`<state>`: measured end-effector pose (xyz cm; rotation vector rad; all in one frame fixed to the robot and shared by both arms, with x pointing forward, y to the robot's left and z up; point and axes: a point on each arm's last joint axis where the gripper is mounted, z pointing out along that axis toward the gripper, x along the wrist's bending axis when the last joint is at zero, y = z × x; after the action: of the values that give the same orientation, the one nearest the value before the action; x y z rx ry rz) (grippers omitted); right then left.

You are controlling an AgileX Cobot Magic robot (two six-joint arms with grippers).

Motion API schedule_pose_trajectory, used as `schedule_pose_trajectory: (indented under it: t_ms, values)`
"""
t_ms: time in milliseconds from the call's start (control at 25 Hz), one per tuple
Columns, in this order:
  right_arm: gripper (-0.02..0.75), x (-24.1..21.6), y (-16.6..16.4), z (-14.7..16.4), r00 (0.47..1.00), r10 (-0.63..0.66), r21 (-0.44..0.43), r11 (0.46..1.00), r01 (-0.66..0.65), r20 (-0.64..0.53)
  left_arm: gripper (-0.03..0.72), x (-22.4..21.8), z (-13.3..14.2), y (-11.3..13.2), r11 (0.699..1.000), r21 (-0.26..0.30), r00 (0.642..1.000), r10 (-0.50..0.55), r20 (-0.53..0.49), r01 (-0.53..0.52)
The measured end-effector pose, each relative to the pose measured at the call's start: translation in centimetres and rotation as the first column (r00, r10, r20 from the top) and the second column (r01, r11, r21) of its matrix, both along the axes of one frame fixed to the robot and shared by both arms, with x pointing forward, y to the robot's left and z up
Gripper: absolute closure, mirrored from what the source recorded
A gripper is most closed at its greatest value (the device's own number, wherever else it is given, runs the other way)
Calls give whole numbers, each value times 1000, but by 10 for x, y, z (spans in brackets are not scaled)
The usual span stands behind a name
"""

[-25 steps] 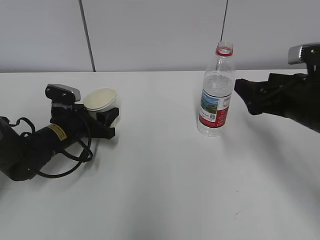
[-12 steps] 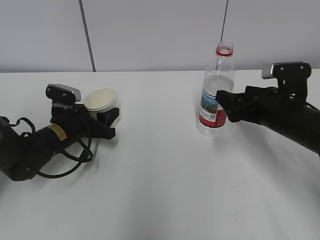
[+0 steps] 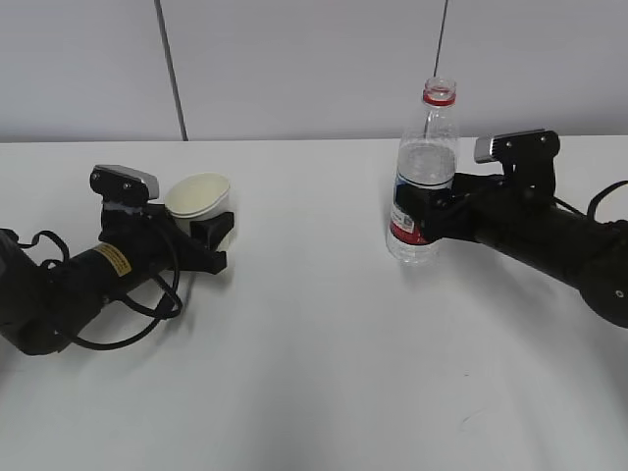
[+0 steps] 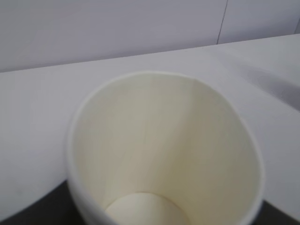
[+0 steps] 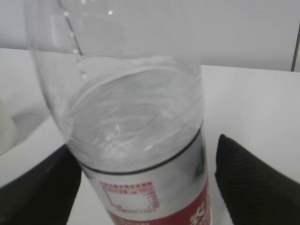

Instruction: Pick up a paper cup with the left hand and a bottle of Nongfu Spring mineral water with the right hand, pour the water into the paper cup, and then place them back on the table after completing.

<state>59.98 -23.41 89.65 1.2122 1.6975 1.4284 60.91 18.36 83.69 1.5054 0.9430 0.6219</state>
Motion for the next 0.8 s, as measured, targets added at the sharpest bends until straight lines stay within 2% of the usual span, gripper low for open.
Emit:
schedule_pose_trajectory:
  t_ms: [680,800]
  values:
    - [78,25,5,-22,999,33,-7,999,-33,5,295,-1,0,-2,1000,7,1000,-29,2,29]
    - [112,25,5,-23,999,33,-6,999,-33,4,295,-2,0,-3,999,10,999,-41,4,41]
